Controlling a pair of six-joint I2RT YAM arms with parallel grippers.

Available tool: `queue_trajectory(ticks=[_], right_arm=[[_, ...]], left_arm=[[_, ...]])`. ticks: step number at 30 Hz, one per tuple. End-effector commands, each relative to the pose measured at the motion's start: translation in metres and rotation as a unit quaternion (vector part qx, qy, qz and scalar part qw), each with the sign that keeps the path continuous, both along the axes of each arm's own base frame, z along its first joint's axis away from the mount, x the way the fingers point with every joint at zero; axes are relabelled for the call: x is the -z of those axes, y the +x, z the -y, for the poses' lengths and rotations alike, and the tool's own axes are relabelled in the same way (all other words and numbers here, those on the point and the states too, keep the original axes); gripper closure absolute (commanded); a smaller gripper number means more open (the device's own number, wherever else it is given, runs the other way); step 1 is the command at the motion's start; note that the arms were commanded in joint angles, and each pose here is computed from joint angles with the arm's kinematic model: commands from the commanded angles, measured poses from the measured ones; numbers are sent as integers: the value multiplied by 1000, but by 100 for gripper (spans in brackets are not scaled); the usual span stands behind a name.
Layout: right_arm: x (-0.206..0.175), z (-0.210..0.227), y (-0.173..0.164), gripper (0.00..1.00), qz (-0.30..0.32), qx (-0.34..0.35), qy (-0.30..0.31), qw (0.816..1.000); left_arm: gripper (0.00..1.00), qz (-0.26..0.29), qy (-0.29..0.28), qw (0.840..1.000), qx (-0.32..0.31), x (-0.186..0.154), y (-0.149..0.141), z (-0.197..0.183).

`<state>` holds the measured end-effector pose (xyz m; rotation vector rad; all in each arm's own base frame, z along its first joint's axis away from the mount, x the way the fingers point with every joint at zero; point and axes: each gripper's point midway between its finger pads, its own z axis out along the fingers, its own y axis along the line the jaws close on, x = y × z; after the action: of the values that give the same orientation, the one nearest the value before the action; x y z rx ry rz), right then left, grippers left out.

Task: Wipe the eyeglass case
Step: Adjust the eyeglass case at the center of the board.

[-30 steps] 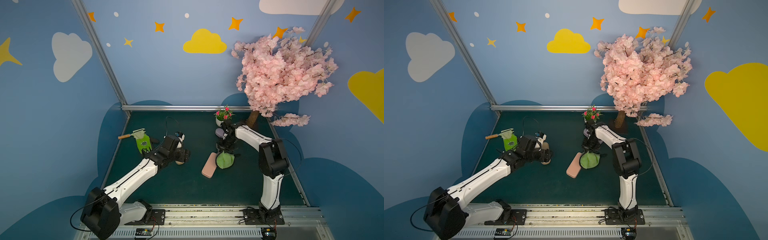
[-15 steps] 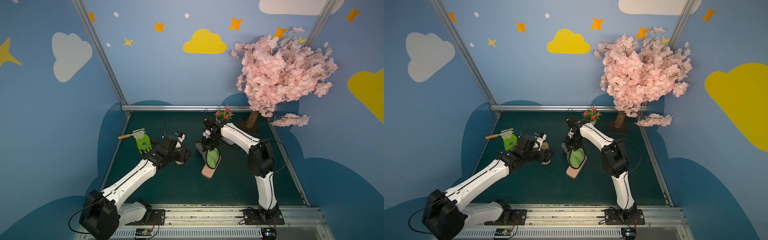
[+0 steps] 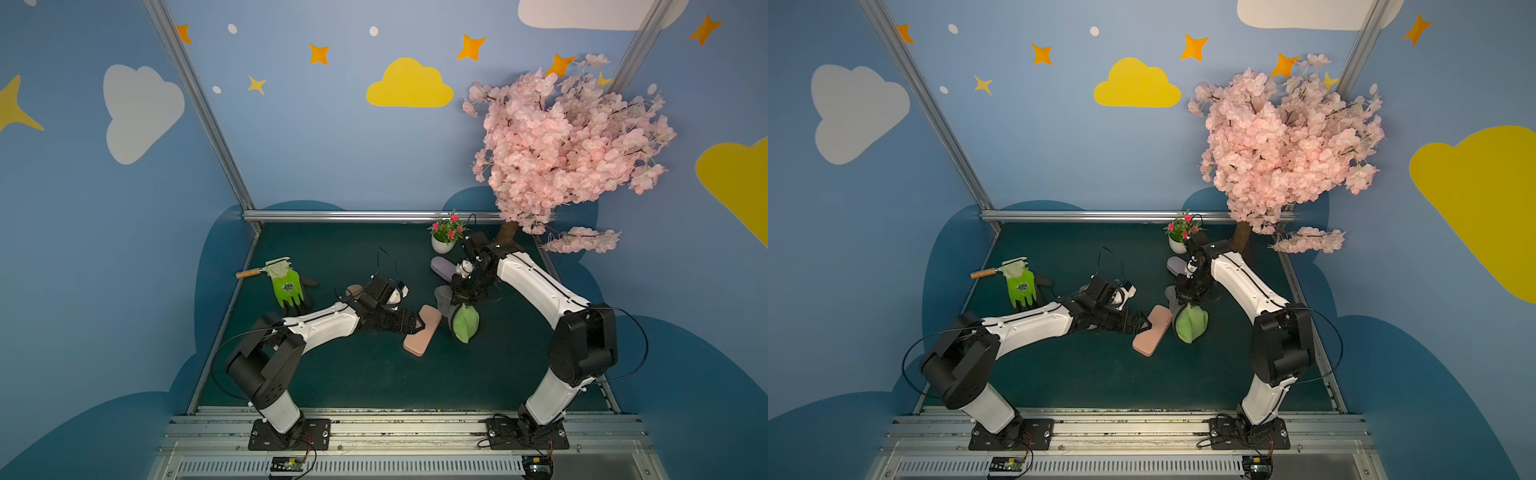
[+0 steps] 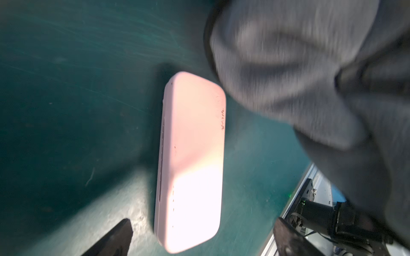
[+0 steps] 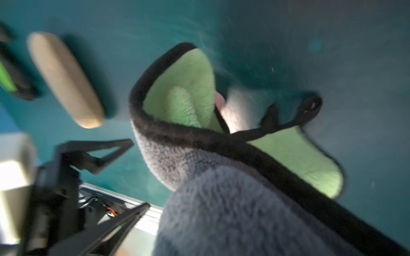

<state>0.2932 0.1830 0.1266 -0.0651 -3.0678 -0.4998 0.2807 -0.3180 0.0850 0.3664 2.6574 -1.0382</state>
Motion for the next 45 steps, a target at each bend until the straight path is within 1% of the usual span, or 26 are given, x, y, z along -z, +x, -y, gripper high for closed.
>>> queue_trajectory(ticks=[1,4,8,12,15,17,20,21,22,24,26,30,32,33,34,35,36,37,38,40,42,43,45], right_arm=[[13,9,-11,100,-19,9,-24,999],[39,4,-11,100,-40,15,-15,999],[71,-25,0,100,-79,19,38,996],[75,-52,22,100,-81,4,69,994],[70,-77,37,100,-87,-10,104,991],[68,-94,43,100,-91,-18,133,987],[64,-115,47,100,-103,-32,165,980],[64,-117,47,100,-106,-35,165,980],[62,-115,49,100,-102,-37,159,981],[51,-102,54,100,-76,-39,139,987],[30,-87,59,100,-46,-39,129,990],[-16,-56,63,100,11,-28,136,990],[-30,-43,61,100,27,-21,140,990],[-35,-38,58,100,32,-17,142,989],[-38,-34,53,100,33,-14,143,989],[-40,-33,48,100,32,-15,147,988],[-41,-30,40,100,28,-15,151,988],[-41,-27,33,100,26,-13,153,988],[-42,-23,27,100,28,-12,152,988],[-41,-14,13,100,30,-8,145,989],[-39,-5,3,100,33,-7,139,990],[-37,0,-2,100,31,-6,136,990],[-34,7,-12,100,22,1,140,990]], left_arm=[[0,-50,-8,998,28,0,-8,6],[4,-90,-39,993,59,10,-19,21],[4,-128,-66,985,94,16,-27,36],[6,-161,-82,979,98,24,-39,36],[5,-136,-111,979,105,7,-43,39],[5,-117,-128,978,118,-3,-43,50],[5,-113,-125,975,146,-7,-42,69],[5,-112,-124,975,149,-7,-41,71],[5,-112,-120,976,146,-6,-39,70],[5,-101,-122,978,137,-11,-37,64],[5,-87,-128,978,136,-22,-41,55],[5,-60,-130,981,128,-46,-49,25],[5,-18,-95,987,131,-55,-47,6],[4,19,-66,989,134,-61,-41,-4],[4,63,-40,987,141,-69,-34,-10],[4,111,-6,983,145,-71,-23,-16],[4,167,32,975,146,-73,-9,-22],[4,217,53,962,157,-74,1,-23],[4,256,62,949,172,-75,7,-22],[4,336,69,914,219,-76,15,-12],[3,380,89,885,253,-71,24,-4],[2,386,104,877,268,-64,30,-2],[2,375,128,869,296,-47,38,0]])
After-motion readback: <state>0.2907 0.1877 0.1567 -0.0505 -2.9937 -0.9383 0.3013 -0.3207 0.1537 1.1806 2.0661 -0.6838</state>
